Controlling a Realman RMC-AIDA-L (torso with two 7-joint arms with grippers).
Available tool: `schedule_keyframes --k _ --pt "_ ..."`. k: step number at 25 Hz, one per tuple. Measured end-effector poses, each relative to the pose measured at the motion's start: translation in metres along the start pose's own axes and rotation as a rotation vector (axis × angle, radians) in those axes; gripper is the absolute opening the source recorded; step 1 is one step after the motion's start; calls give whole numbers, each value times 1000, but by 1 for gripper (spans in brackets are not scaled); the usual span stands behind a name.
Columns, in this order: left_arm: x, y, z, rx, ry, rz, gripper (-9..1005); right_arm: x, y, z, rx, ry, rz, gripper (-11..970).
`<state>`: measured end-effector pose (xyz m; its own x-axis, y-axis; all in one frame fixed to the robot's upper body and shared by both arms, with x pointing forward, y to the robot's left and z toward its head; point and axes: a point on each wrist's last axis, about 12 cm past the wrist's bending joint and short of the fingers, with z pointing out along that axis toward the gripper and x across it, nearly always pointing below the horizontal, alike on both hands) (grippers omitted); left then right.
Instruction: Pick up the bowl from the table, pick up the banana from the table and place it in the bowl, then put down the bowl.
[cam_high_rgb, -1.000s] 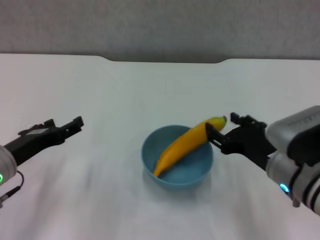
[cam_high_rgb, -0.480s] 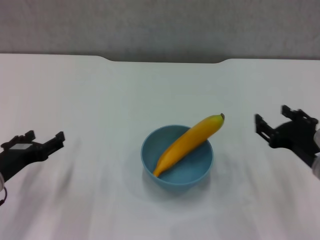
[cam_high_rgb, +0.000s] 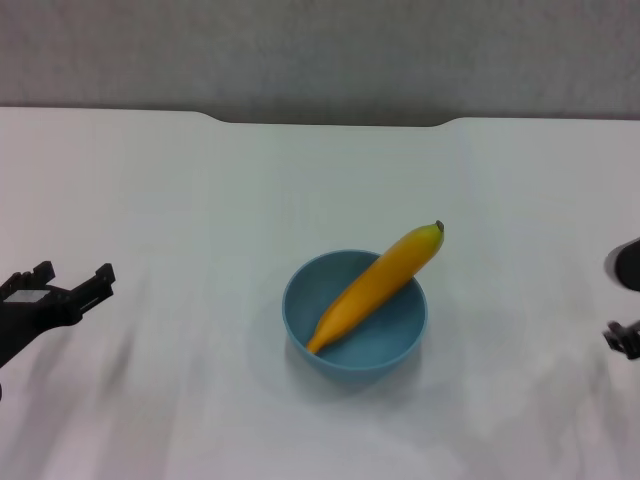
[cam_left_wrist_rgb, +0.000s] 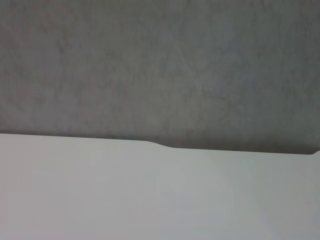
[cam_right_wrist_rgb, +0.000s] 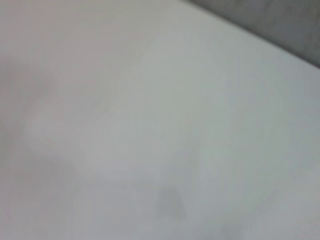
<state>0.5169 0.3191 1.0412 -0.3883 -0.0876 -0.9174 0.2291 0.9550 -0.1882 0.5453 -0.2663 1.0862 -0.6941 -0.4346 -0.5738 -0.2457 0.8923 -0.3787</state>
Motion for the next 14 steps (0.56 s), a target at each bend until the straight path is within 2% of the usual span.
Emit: schedule_keyframes --k 1,4,10,14 --pt "0 0 0 0 0 0 894 0 0 1 31 66 -60 698" --pt "0 0 0 0 -1 1 894 -1 0 3 52 104 -92 697" --pt "0 1 0 -2 -2 0 894 -7 -8 5 73 47 -66 622" --pt "-1 0 1 0 -4 0 894 -3 -17 12 100 148 -63 622"
